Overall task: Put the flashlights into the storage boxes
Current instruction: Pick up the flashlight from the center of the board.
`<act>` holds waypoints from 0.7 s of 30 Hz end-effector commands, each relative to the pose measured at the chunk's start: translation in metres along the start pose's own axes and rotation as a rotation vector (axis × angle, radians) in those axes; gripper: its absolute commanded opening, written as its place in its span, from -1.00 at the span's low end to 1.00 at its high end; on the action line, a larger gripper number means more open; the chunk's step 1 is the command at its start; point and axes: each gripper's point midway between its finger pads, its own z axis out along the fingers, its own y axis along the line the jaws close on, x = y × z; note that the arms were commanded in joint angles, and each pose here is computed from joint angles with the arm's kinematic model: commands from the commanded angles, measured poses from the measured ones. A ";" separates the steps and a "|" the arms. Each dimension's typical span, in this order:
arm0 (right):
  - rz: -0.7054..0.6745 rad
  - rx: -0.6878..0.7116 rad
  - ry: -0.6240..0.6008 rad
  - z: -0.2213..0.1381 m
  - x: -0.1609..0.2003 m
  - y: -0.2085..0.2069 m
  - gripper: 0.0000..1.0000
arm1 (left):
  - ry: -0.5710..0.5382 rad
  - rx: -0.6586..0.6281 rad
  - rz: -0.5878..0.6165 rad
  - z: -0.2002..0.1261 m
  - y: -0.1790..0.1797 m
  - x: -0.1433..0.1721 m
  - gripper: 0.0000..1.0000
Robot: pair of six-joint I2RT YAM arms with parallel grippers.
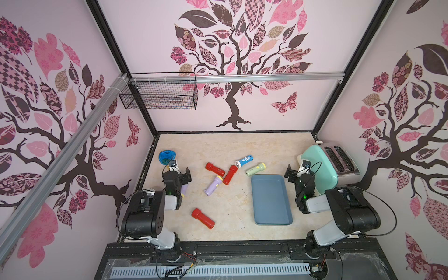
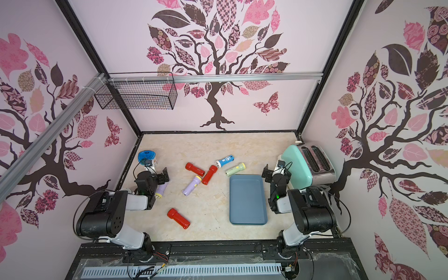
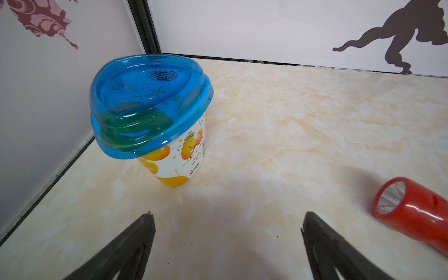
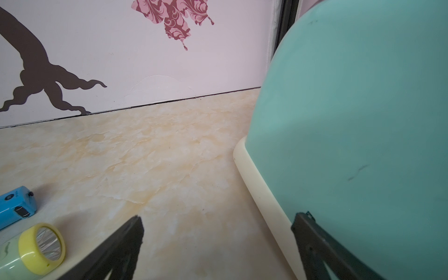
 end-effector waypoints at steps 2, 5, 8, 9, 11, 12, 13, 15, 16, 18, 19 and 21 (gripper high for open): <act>0.007 0.005 -0.005 0.001 -0.002 -0.002 0.99 | -0.044 0.002 0.004 0.002 -0.002 -0.017 0.95; 0.007 0.005 -0.006 0.001 -0.002 -0.002 0.99 | -0.044 0.002 0.006 0.001 -0.002 -0.017 0.95; 0.007 0.005 -0.004 0.001 -0.001 -0.002 0.99 | -0.042 0.002 0.006 0.002 -0.002 -0.016 0.95; 0.007 0.004 -0.004 0.001 -0.001 -0.002 0.99 | -0.043 0.002 0.006 0.002 -0.001 -0.016 0.95; 0.008 0.006 -0.007 0.002 -0.002 -0.002 0.99 | -0.042 0.010 0.003 0.002 -0.001 -0.016 0.95; 0.008 0.004 -0.007 0.001 -0.002 -0.002 0.99 | -0.041 0.039 0.007 0.002 -0.005 -0.016 0.95; 0.007 0.005 -0.007 0.001 -0.002 -0.002 0.99 | -0.035 0.071 0.012 0.003 -0.009 -0.015 0.95; 0.008 0.004 -0.007 0.001 -0.002 -0.002 0.99 | -0.036 0.076 0.010 0.003 -0.009 -0.016 0.95; 0.007 0.003 -0.006 0.002 -0.002 -0.002 0.99 | -0.035 0.076 0.010 0.003 -0.009 -0.016 0.95; 0.008 0.003 -0.005 0.001 -0.002 -0.002 0.99 | -0.036 0.078 0.010 0.003 -0.009 -0.016 0.95; 0.008 0.003 -0.006 0.001 -0.002 -0.003 0.99 | -0.037 0.078 0.011 0.002 -0.010 -0.016 0.95; 0.009 0.005 -0.015 0.001 -0.004 -0.003 0.99 | -0.041 0.086 0.015 0.002 -0.011 -0.016 0.95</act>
